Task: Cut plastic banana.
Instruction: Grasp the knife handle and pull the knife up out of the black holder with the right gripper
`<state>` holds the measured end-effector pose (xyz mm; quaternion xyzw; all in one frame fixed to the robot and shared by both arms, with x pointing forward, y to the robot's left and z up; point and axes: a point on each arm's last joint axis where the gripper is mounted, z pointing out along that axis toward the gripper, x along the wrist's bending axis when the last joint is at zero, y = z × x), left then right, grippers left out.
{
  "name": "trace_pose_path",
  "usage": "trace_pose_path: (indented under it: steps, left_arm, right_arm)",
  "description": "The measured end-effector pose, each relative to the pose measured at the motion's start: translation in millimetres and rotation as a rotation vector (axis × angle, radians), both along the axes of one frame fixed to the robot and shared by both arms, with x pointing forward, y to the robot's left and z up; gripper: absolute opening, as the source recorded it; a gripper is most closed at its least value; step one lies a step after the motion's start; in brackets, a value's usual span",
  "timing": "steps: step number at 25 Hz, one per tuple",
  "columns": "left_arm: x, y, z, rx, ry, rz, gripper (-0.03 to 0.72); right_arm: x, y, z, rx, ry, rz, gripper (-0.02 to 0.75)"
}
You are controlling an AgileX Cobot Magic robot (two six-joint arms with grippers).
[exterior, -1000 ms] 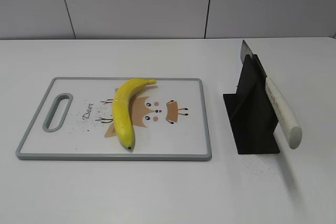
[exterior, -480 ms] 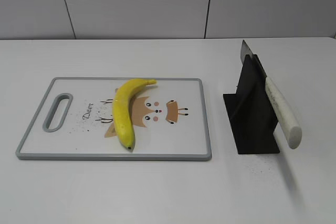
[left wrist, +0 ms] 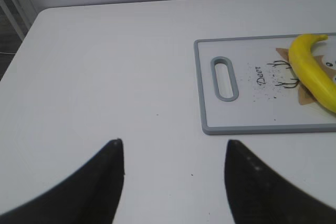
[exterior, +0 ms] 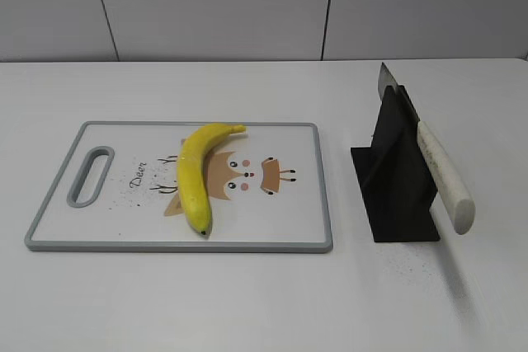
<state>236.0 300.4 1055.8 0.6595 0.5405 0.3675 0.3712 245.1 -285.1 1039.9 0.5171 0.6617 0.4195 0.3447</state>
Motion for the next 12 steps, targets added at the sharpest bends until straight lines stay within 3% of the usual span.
trace_pose_path:
  steps: [6, 12]
  left_arm:
    - [0, 0, 0, 0.000, 0.000, 0.000, 0.577]
    - [0, 0, 0, 0.001, 0.000, 0.001, 0.577]
  right_arm:
    - [11, 1, 7, 0.061, 0.078, -0.032, 0.590]
    - [41, 3, 26, 0.053, 0.235, -0.038, 0.590]
